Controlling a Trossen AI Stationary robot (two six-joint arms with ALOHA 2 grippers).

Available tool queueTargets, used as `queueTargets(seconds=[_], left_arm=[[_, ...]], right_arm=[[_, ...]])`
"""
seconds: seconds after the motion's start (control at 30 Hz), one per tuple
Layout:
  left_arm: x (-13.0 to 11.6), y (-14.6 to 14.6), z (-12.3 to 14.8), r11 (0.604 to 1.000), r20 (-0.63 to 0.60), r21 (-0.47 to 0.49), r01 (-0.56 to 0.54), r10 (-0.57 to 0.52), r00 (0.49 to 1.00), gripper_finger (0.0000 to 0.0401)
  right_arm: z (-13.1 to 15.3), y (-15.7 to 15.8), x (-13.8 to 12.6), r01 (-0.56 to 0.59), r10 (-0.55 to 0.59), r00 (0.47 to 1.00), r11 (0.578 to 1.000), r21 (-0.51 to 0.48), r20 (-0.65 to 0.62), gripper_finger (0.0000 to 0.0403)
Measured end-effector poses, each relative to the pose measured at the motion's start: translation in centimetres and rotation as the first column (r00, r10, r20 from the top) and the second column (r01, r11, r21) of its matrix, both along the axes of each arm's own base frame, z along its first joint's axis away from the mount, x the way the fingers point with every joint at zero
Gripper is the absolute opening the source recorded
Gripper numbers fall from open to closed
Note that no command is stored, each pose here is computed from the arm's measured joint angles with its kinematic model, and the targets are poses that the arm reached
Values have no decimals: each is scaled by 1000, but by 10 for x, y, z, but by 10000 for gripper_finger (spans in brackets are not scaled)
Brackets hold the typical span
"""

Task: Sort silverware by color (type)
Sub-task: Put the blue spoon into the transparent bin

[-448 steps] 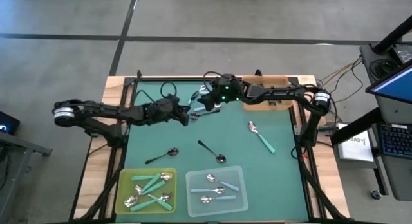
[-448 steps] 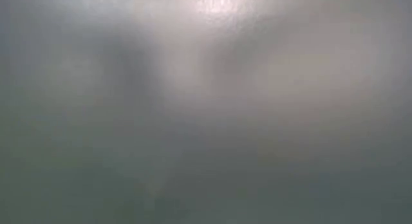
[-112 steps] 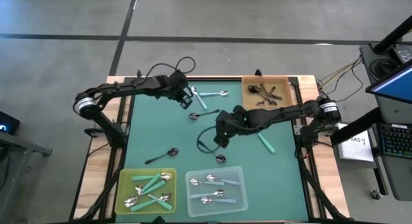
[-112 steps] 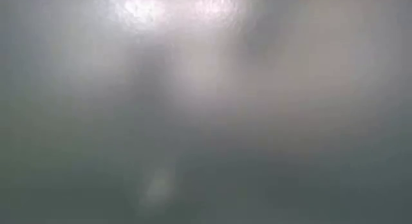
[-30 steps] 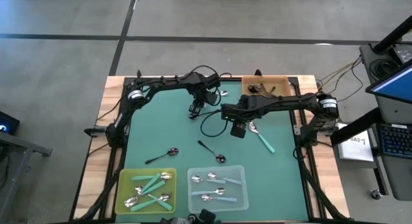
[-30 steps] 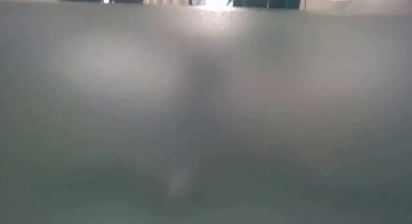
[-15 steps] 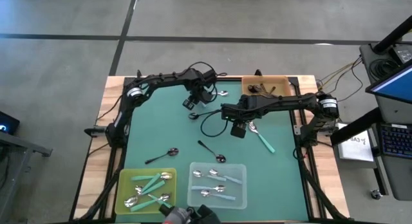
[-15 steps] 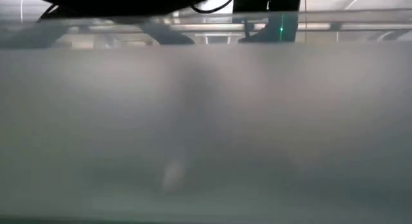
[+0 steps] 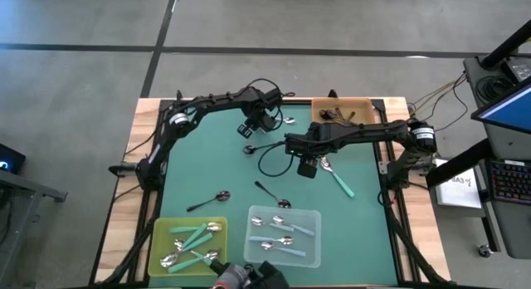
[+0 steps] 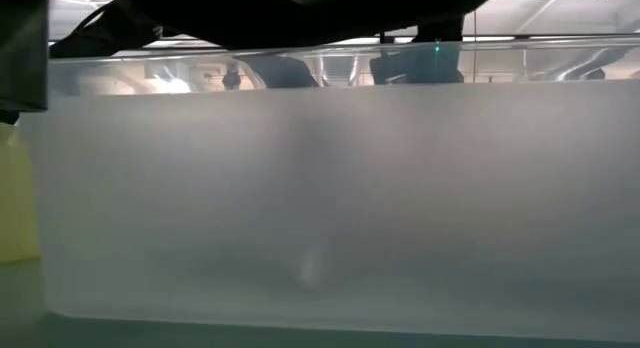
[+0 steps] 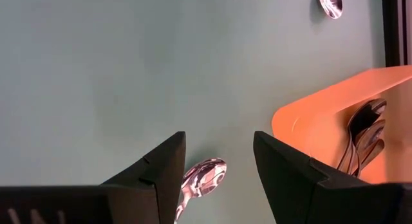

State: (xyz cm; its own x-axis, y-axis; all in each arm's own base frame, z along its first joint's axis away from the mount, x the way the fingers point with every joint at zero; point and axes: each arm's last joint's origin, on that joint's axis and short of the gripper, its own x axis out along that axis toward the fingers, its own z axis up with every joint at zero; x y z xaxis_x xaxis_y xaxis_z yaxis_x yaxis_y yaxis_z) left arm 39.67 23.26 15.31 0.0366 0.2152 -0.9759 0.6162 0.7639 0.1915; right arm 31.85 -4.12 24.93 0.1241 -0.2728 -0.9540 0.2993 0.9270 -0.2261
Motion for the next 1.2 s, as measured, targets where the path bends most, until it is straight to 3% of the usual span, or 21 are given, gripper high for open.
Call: queueTargets(seconds=[0.3, 0.5, 0.6, 0.87, 1.07, 1.2], left_arm=[[-1, -13, 1, 990, -36, -68, -123, 121, 992, 74], [-16, -30, -4, 932, -175, -257, -256, 216, 961, 74], [-15, -36, -5, 907, -195, -254, -337, 293, 936, 73], [-14, -43, 1, 884, -196, -204, -420, 383, 903, 67], [-14, -43, 17, 890, -128, -205, -408, 389, 912, 75], [-16, -44, 9, 893, -140, -208, -399, 376, 916, 87]], right_arm=[[0, 0, 0, 0, 0, 1000, 1000, 3, -4, 176], [0, 0, 0, -4, 4, 1000, 1000, 3, -5, 176], [0, 0, 0, -10, 10, 1000, 1000, 1, -6, 176], [0, 0, 0, -8, 8, 1000, 1000, 2, -5, 176], [0, 0, 0, -8, 8, 1000, 1000, 6, -4, 176], [0, 0, 0, 4, -4, 1000, 1000, 8, -1, 176]])
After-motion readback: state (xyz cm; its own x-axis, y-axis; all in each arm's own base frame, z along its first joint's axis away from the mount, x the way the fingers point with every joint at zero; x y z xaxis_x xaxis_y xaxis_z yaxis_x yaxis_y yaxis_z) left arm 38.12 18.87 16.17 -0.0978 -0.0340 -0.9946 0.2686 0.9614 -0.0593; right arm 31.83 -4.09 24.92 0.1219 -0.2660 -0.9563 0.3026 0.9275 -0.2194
